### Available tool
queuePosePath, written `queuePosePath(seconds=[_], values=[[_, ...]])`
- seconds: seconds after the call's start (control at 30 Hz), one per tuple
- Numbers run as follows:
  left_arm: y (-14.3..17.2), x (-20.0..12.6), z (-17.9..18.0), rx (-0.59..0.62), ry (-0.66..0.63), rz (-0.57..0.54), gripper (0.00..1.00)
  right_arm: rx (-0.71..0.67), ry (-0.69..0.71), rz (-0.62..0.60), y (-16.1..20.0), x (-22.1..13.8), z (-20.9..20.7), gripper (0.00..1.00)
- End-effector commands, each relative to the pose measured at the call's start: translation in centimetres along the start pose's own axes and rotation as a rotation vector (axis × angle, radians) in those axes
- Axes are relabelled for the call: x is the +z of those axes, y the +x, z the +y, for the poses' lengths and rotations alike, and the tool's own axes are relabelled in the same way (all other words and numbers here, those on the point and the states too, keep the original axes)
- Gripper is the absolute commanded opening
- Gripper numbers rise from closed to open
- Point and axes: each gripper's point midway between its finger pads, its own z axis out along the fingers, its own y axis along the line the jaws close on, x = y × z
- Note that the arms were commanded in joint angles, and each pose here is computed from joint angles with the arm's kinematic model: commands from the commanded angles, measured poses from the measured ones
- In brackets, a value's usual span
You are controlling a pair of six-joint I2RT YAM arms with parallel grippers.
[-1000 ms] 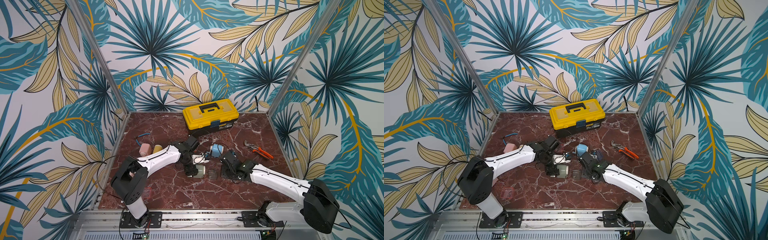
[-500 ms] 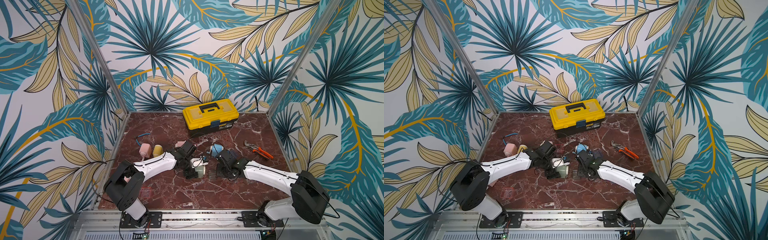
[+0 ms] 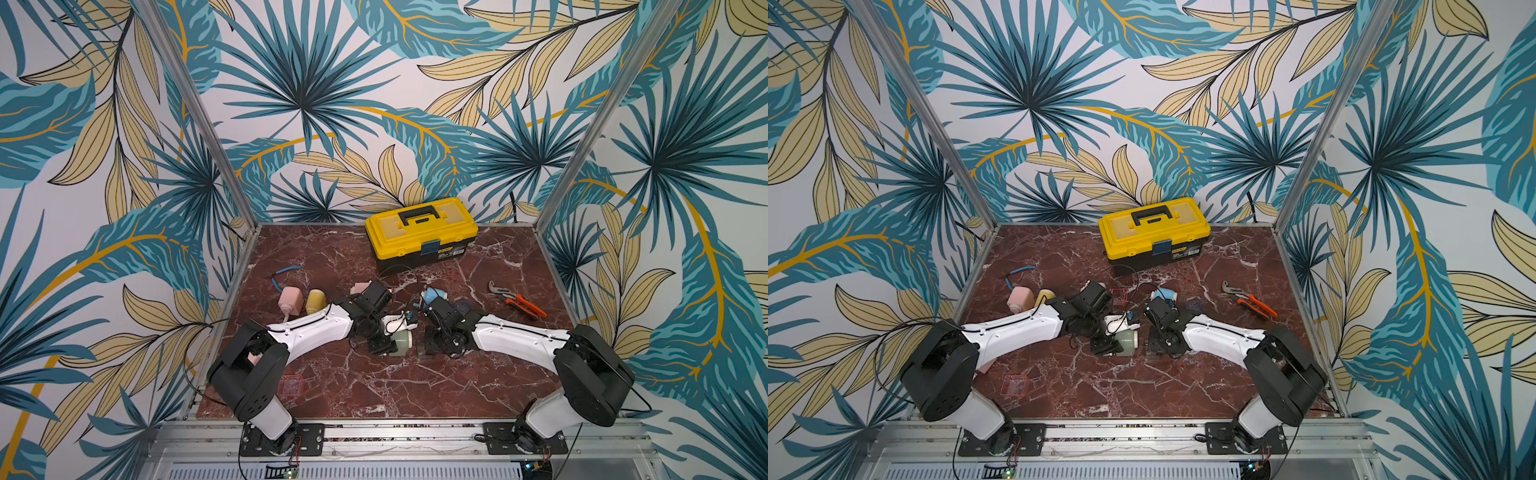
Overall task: Put the tray back into the pencil sharpener
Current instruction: Place the pencil sharpener at the center of the board, then pick up the container from the center of the board.
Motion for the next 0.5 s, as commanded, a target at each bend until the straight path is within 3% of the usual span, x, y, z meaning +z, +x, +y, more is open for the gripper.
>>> queuePosePath(seconds=[0.0,0.47], values=[[0.2,0.6,-0.2,0.03,0.004,0.005,0.61,-0.007,-0.02,0.005,-0.3,0.1,0.6,0.21],[0.4,1.2,-0.9,0.073,0.004,0.032,0.56,-0.007,-0.068,0.018,-0.5,0.5,2.0,0.13]])
